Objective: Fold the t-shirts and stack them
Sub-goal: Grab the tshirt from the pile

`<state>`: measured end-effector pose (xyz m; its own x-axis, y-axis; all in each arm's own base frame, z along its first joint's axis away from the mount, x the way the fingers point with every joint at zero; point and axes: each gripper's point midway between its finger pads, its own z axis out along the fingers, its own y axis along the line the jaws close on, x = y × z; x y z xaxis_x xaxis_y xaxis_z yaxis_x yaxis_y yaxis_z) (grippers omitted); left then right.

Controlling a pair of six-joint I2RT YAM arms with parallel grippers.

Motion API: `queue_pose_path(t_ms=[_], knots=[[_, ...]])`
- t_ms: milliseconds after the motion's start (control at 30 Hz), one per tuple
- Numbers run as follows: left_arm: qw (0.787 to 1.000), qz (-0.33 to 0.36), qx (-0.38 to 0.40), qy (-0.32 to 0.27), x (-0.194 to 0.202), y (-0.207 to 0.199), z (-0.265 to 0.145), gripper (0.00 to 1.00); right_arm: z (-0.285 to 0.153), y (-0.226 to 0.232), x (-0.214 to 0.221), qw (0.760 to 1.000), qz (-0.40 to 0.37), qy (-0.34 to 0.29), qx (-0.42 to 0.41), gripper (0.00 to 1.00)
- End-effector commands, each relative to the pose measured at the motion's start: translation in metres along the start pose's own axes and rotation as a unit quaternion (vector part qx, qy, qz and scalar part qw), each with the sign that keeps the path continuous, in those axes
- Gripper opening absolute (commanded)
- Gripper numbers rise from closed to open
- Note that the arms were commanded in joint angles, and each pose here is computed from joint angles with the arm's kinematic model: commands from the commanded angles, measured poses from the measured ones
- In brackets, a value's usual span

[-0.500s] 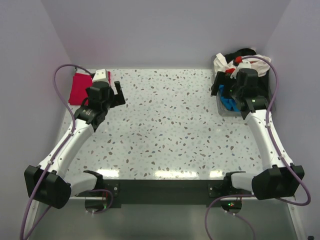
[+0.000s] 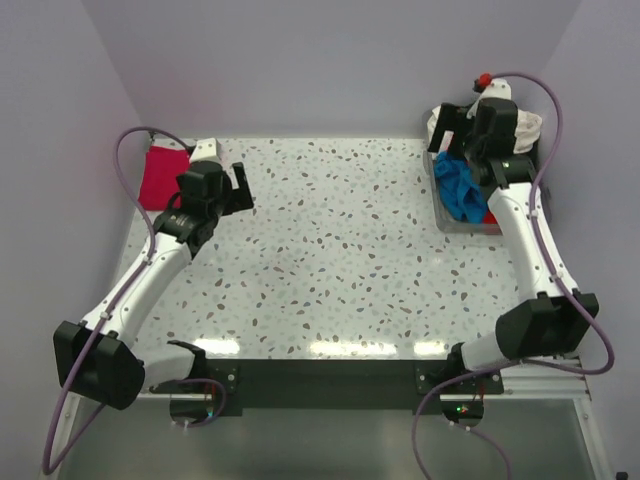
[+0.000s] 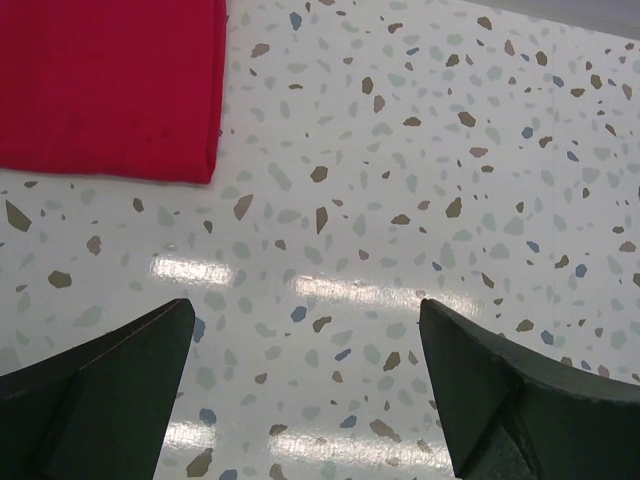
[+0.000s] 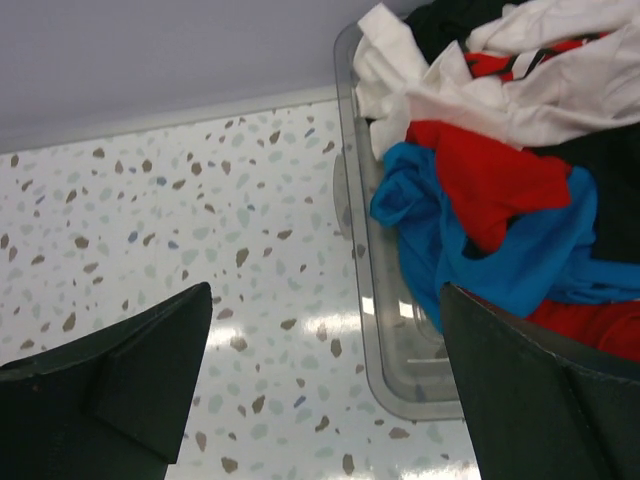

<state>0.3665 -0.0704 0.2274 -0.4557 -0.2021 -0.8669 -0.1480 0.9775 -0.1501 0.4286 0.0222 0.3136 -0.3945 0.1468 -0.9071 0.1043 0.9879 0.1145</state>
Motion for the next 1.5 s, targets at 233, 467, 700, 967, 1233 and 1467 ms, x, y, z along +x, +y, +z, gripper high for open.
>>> queue_pose_path(t_ms=[233,467,700,967,1233,1467], knots=[[0.999,-0.003,0.025,-0.020,-0.011,-0.010,-0.003,1.00,0.112,-0.019,-0.045,0.991,0.031,-0.022,0.129,0.93],[1.000,0.005,0.009,-0.003,-0.006,-0.004,-0.003,1.00,0.153,-0.057,-0.039,0.957,0.081,-0.093,0.262,0.92],[0.999,0.014,0.007,0.040,-0.003,-0.009,0.001,1.00,0.169,-0.093,-0.025,0.910,0.106,-0.134,0.377,0.93],[0.996,-0.002,0.027,0.083,-0.013,-0.028,-0.002,1.00,0.189,-0.133,-0.003,0.869,0.129,-0.155,0.451,0.94],[0.994,-0.009,0.017,0.112,-0.004,-0.028,0.000,1.00,0.179,-0.124,-0.020,0.873,0.092,-0.166,0.448,0.86],[0.990,-0.004,0.021,0.138,0.025,-0.024,0.005,1.00,0.205,-0.060,-0.036,0.931,0.037,-0.141,0.334,0.83]])
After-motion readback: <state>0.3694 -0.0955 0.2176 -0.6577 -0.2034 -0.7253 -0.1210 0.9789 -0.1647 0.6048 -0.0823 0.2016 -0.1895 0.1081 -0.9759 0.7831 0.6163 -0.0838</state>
